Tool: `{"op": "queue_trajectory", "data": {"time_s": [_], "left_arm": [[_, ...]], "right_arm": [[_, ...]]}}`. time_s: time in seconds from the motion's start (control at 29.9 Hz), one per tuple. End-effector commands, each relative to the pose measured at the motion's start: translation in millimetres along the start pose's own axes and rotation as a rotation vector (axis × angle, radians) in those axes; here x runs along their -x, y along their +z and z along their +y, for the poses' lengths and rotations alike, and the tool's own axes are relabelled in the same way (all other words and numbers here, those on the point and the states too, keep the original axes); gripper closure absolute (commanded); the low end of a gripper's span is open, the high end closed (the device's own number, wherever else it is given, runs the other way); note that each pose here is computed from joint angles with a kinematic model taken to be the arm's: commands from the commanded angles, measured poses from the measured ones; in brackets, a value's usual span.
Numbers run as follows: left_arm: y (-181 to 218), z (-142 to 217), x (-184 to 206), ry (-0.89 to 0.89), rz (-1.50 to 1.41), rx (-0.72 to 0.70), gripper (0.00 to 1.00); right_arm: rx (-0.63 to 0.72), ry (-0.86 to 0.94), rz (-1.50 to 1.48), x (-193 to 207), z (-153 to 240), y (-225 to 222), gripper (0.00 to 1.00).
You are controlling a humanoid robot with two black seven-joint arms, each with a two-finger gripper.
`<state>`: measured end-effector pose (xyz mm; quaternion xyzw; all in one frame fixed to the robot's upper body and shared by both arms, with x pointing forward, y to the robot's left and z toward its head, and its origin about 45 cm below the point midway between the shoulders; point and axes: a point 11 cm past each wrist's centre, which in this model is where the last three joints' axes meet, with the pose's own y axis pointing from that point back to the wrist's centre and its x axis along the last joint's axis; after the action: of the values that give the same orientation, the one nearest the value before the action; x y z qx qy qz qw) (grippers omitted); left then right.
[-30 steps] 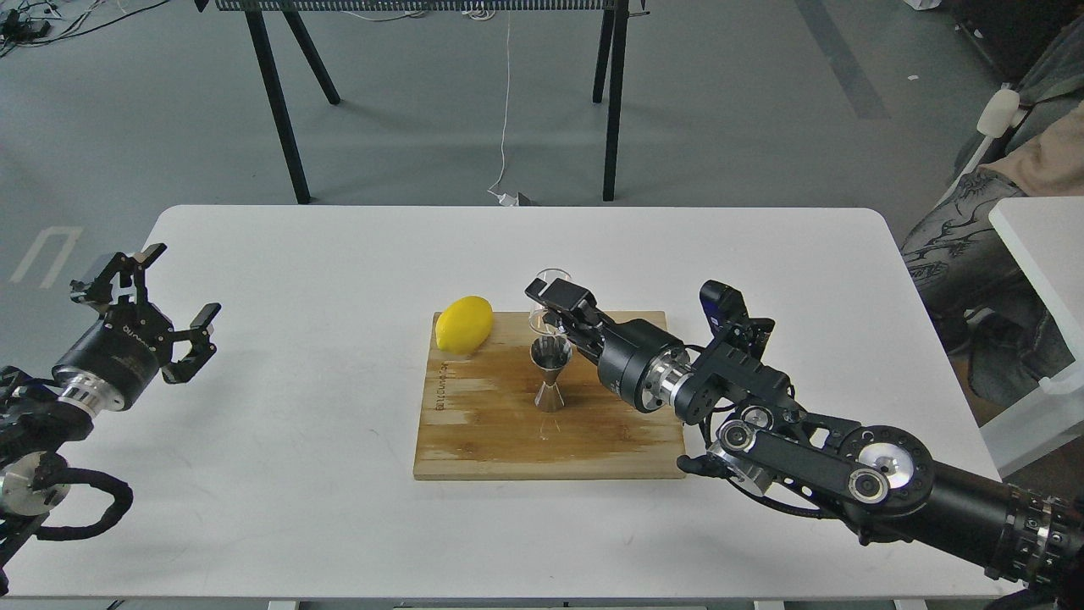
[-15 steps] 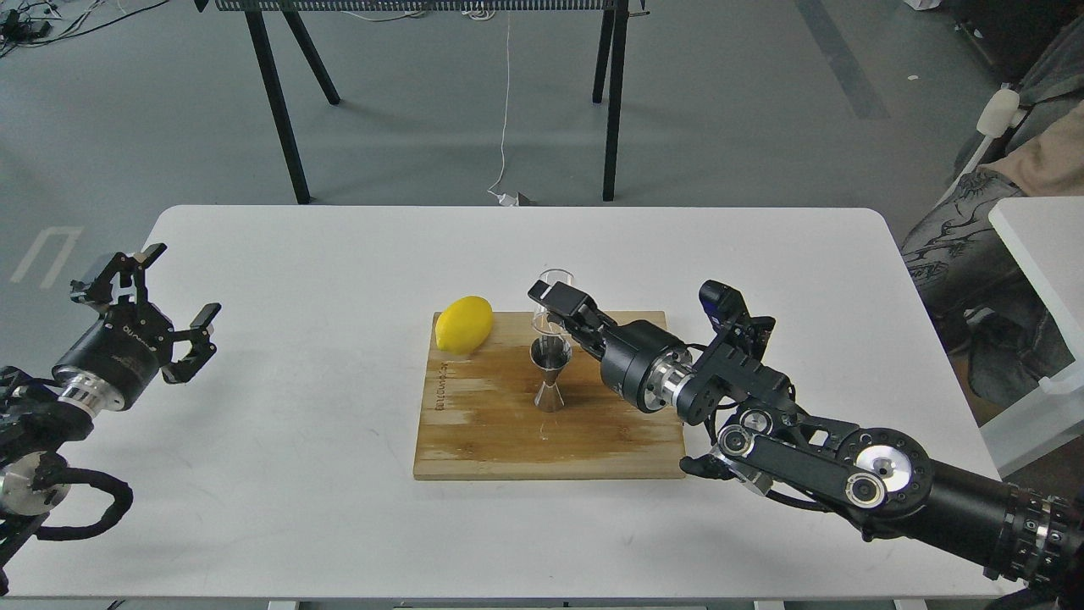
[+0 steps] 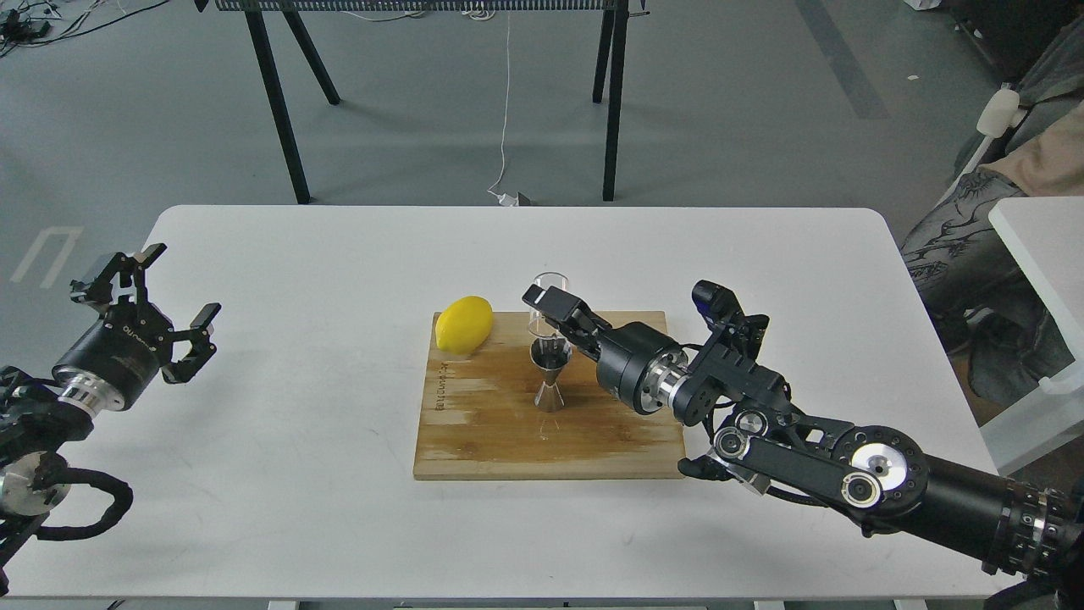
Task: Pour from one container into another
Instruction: 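Bring the glass back down to the table with the right gripper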
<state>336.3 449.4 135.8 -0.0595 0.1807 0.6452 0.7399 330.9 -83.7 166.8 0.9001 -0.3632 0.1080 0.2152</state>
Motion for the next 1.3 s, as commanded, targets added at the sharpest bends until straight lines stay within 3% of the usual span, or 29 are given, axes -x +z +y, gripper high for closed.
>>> {"op": "queue_trajectory", "data": {"time_s": [0.0,0.33,0.74,1.07,1.27], "left_arm": [[0.0,0.0,0.0,0.0,0.0,0.0,0.01],[-0.5,0.5,-0.3,0.001,0.0,-0.001,0.01],[-0.8,1.4,-2.5,0.007,-0.003,-0.003,0.01],[-5.5,-0.5,1.3,0.002,0.008,-0.005,0.01],[-6.1,-0.7,1.9,0.001,0.008,-0.006,0.01]], "right_arm": [[0.001,-0.004,0.004,0.9,0.0,0.4,0.64],[0.004,0.029,-0.076,-9.4,1.9,-1.9,0.63],[-0.086,0.19,-0.798,-52.2,21.0,-17.9,0.64],[-0.271,0.529,-1.594,-139.7,97.3,51.0,0.64],[-0.325,0.737,-1.858,-157.5,149.1,116.3,0.65]]}}
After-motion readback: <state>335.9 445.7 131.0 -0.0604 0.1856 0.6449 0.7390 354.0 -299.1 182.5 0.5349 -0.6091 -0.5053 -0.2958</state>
